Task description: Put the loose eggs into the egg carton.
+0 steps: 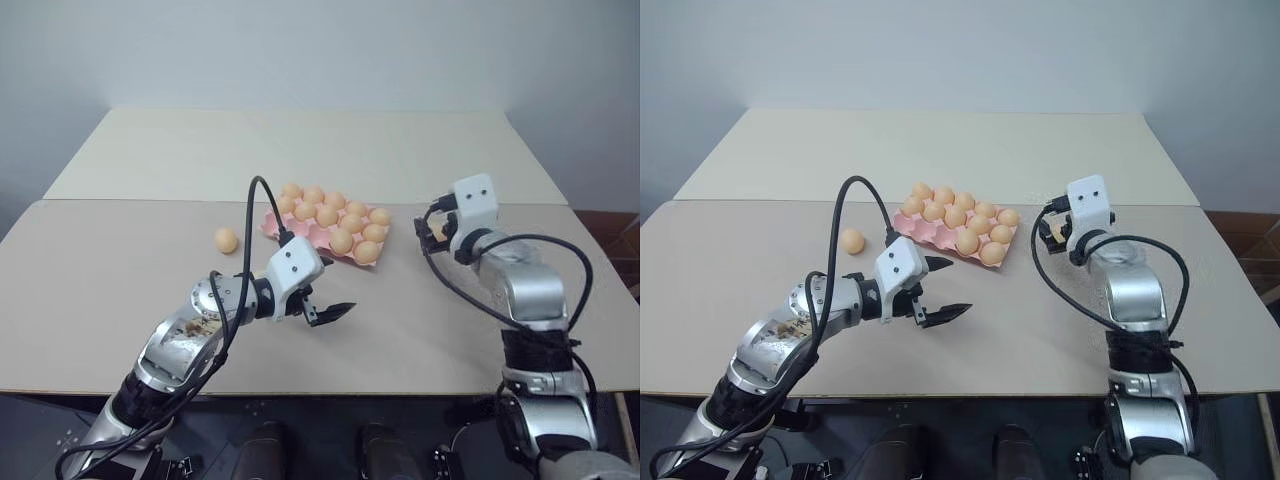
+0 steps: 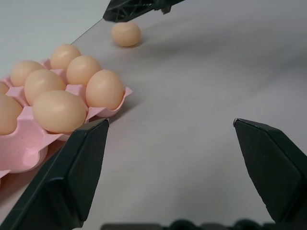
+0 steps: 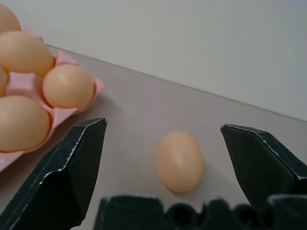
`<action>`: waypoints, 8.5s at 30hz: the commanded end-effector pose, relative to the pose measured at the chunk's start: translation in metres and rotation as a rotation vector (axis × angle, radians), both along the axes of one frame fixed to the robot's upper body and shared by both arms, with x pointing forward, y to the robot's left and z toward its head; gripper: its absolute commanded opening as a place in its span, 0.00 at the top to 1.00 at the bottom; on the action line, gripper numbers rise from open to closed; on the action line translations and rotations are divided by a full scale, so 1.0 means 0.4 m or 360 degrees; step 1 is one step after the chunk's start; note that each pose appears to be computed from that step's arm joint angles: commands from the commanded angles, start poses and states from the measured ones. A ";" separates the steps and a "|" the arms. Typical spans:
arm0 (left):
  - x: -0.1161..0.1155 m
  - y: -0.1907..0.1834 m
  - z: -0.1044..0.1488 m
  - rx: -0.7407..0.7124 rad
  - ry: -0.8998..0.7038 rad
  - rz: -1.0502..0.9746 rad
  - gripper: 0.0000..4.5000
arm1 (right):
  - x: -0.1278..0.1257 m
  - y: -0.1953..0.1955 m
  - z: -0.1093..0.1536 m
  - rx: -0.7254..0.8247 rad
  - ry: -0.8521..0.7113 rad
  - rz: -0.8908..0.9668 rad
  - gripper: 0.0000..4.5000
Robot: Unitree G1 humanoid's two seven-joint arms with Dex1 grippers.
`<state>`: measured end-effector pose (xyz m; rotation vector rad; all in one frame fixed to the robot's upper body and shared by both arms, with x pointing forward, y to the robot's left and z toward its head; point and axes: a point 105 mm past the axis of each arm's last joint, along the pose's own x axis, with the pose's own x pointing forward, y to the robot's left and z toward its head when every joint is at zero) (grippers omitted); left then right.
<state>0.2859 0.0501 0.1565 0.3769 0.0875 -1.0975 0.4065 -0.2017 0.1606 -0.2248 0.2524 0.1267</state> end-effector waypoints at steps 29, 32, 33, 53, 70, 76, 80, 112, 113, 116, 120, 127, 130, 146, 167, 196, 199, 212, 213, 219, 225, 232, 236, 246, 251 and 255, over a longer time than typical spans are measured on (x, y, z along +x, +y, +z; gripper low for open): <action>-0.011 0.075 0.005 0.0016 -0.0055 0.0128 0.00 | 0.079 -0.026 -0.035 -0.0006 0.0119 0.0043 0.63; -0.016 0.101 0.003 0.0015 -0.0048 0.0175 0.00 | 0.068 -0.018 -0.011 -0.0018 0.0049 0.0070 0.67; -0.021 0.114 0.004 0.0011 -0.0050 0.0194 0.00 | 0.057 -0.013 0.005 -0.0040 0.0000 0.0097 0.68; -0.055 0.289 0.010 -0.0042 -0.0090 0.0668 0.00 | -0.150 0.425 0.103 0.0182 -0.0320 0.0659 0.70; -0.040 0.274 0.035 -0.0092 -0.0131 0.0671 0.00 | -0.060 0.532 0.055 0.0025 -0.0240 0.0780 0.70; -0.039 0.267 0.036 -0.0084 -0.0135 0.0645 0.00 | -0.039 0.539 0.048 0.0003 -0.0229 0.0779 0.70; -0.037 0.266 0.037 -0.0084 -0.0138 0.0642 0.00 | -0.033 0.540 0.045 -0.0010 -0.0228 0.0774 0.70; -0.055 0.270 0.055 -0.0385 -0.0259 0.0795 0.00 | -0.336 0.246 0.138 0.0549 -0.0864 0.0693 0.01; -0.054 0.270 0.055 -0.0388 -0.0259 0.0792 0.00 | -0.350 0.237 0.132 0.0572 -0.0871 0.0694 0.01; -0.054 0.267 0.052 -0.0383 -0.0257 0.0772 0.00 | -0.381 0.224 0.109 0.0627 -0.0845 0.0713 0.01; -0.056 0.266 0.047 -0.0377 -0.0242 0.0756 0.00 | -0.431 0.211 0.034 0.0478 -0.0724 0.0857 0.01; -0.069 0.273 0.029 -0.0326 -0.0157 0.0797 0.00 | -0.479 0.203 0.000 0.0432 -0.0585 0.1011 0.01; -0.075 0.281 0.012 -0.0273 -0.0079 0.0862 0.00 | -0.496 0.211 0.003 0.0416 -0.0527 0.1126 0.01; -0.073 0.299 -0.064 -0.0117 0.0302 0.1168 0.00 | -0.534 0.215 0.016 0.0234 -0.0369 0.1517 0.01; 0.061 0.215 -0.121 -0.0139 0.0422 0.1402 0.00 | -0.511 0.233 0.025 0.0186 -0.0422 0.1580 0.01; 0.133 0.203 0.024 -0.0199 -0.0170 0.1279 0.66 | -0.438 0.248 0.077 0.0145 -0.0554 0.1356 0.00; 0.167 0.196 0.043 -0.0237 -0.0208 0.1242 0.66 | -0.396 0.264 0.080 0.0035 -0.0466 0.1193 0.00; 0.273 0.132 0.053 -0.0274 -0.0179 0.1059 0.66 | -0.408 0.339 0.135 0.0003 -0.0346 0.1351 0.00; 0.278 0.123 0.050 -0.0262 -0.0178 0.1036 0.66 | -0.411 0.341 0.136 0.0008 -0.0344 0.1366 0.00; 0.299 0.101 0.027 -0.0156 -0.0180 0.0971 0.66 | -0.415 0.340 0.134 0.0007 -0.0332 0.1390 0.00; 0.309 0.087 0.015 -0.0064 -0.0244 0.0930 0.66 | -0.414 0.336 0.128 -0.0001 -0.0325 0.1383 0.00; 0.309 0.085 0.005 -0.0048 -0.0257 0.0941 0.66 | -0.414 0.337 0.124 -0.0010 -0.0324 0.1377 0.00; 0.310 0.087 0.000 -0.0071 -0.0260 0.0944 0.51 | -0.413 0.338 0.124 -0.0022 -0.0332 0.1377 0.00; 0.300 0.094 0.017 -0.0071 -0.0351 0.0956 0.11 | -0.412 0.333 0.120 -0.0032 -0.0328 0.1350 0.00; 0.283 0.102 0.063 -0.0149 -0.0477 0.0998 0.11 | -0.410 0.327 0.121 -0.0045 -0.0341 0.1324 0.00; 0.244 0.102 0.118 -0.0308 -0.0594 0.0994 0.11 | -0.409 0.322 0.126 -0.0062 -0.0390 0.1290 0.00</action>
